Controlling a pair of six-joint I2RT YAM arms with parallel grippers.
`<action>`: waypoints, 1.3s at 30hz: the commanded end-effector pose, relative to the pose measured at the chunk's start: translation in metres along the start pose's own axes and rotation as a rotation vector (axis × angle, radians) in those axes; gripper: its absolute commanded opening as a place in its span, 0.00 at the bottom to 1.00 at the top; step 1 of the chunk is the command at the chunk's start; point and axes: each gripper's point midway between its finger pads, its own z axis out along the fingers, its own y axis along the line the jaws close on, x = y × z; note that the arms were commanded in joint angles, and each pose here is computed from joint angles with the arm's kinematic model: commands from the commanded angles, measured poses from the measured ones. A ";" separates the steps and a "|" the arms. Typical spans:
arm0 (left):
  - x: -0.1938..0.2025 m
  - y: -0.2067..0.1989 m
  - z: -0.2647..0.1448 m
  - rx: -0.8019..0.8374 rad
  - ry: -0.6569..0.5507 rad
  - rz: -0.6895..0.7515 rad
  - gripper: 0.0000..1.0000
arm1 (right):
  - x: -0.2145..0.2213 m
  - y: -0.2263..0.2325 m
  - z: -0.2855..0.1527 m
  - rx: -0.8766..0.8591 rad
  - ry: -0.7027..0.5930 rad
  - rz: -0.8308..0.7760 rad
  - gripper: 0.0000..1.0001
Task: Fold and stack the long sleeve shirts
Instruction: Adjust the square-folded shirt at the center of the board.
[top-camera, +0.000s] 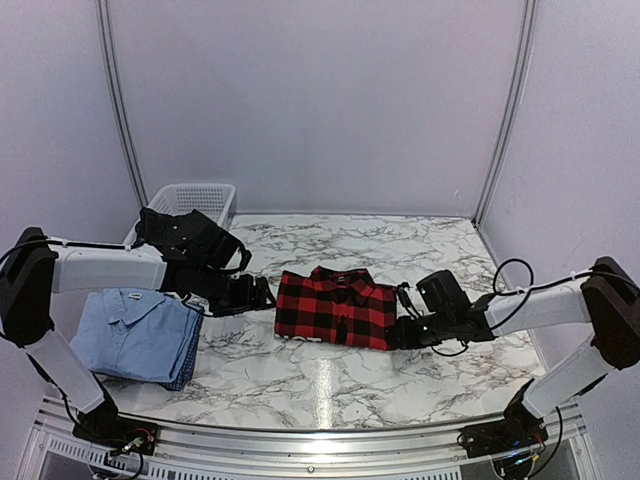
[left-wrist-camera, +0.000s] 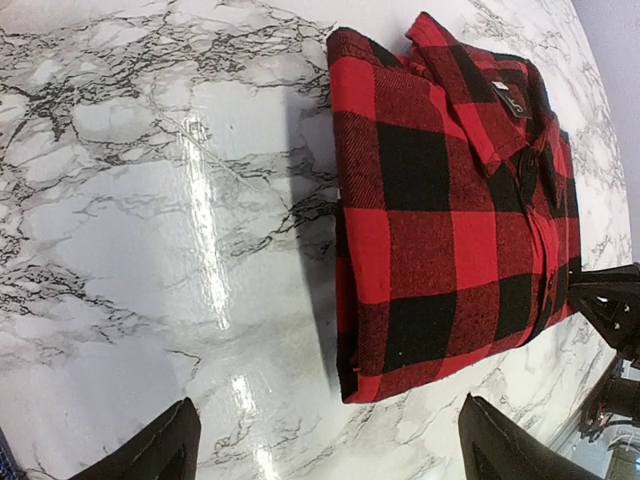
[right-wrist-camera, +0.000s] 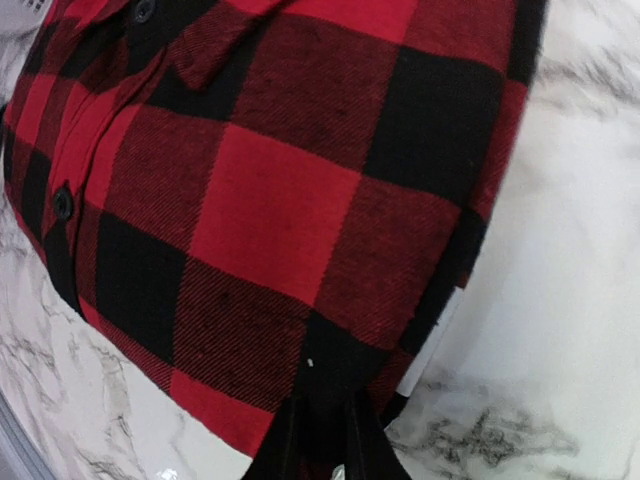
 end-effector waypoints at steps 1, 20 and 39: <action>-0.016 -0.018 -0.004 0.051 -0.040 0.017 0.92 | 0.012 -0.007 -0.019 0.038 0.008 0.035 0.27; 0.016 -0.031 0.047 0.084 0.078 0.016 0.72 | -0.114 -0.046 0.009 -0.017 -0.172 0.138 0.49; 0.055 -0.035 0.033 -0.006 0.064 -0.034 0.43 | -0.134 -0.054 0.014 0.089 -0.133 0.022 0.52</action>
